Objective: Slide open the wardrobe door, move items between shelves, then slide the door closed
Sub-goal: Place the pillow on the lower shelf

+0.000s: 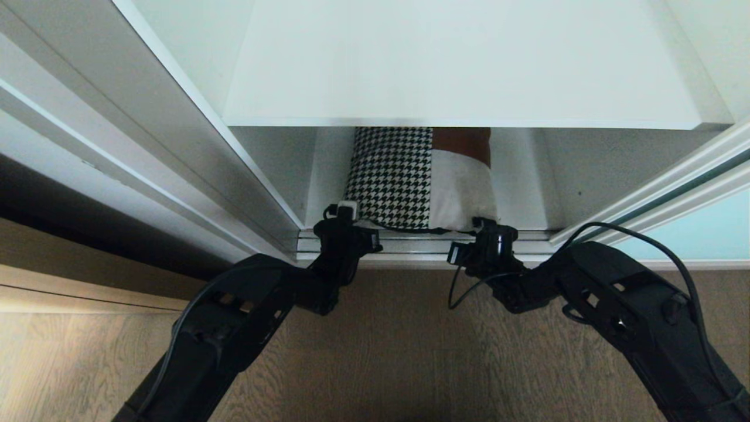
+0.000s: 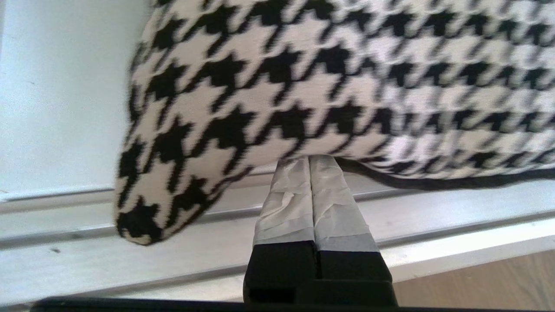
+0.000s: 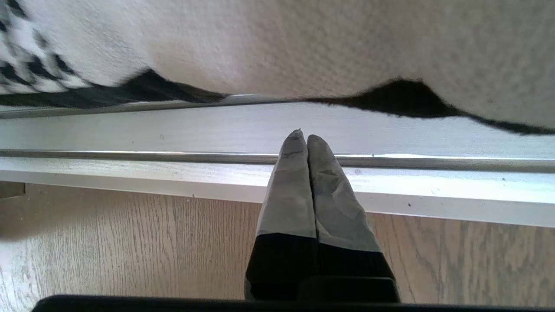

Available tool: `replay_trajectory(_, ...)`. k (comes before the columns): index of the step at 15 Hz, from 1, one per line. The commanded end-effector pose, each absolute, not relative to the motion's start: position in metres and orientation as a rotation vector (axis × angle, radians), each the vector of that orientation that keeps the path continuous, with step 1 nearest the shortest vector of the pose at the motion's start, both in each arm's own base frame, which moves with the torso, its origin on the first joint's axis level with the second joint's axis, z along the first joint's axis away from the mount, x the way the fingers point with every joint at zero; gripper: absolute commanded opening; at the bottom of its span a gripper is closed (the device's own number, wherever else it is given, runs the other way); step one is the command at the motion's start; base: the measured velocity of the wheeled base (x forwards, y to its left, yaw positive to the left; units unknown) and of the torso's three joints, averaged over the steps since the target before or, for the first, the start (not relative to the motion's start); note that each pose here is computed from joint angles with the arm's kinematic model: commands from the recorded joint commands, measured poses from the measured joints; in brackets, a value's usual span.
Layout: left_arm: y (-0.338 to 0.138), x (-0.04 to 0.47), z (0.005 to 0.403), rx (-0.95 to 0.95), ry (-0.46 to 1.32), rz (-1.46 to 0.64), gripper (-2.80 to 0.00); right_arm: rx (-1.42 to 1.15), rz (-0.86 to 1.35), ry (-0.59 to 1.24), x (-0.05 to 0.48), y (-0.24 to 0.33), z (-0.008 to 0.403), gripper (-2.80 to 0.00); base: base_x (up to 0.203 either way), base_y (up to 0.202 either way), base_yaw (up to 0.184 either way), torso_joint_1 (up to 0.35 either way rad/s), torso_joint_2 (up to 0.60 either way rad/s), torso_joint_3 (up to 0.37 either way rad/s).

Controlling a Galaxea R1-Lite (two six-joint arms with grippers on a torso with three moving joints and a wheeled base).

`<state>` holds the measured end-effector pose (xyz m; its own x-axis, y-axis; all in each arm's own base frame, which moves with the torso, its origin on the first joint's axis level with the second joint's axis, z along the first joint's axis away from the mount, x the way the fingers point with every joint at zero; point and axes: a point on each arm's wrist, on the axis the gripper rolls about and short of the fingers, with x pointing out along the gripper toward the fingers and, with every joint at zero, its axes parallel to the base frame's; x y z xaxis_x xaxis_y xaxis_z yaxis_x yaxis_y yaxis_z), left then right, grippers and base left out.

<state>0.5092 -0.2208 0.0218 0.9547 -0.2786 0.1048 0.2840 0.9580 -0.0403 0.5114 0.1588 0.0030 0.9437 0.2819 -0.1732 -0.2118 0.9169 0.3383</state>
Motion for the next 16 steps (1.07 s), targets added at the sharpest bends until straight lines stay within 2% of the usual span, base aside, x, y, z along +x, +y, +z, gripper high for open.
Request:
replay_trajectory(1,-0.226,0.506,0.022,-0.057,-0.100,-0.291,-2.80,0.326,0.258,0.217,0.510,0.159,0.006,-2.80,0.000,0.000,0.000,0.000,0.00,0.000)
replay_trajectory(7,-0.228,0.496,0.033,-0.064,-0.120,-0.302,-2.80,0.324,0.253,0.239,0.506,0.158,0.001,-2.80,0.000,0.000,0.000,0.000,0.00,0.000)
replay_trajectory(16,-0.256,0.476,0.020,-0.075,0.001,-0.398,-2.80,0.320,0.249,0.254,0.499,0.155,0.002,-2.80,0.000,0.000,0.000,0.000,0.00,0.000)
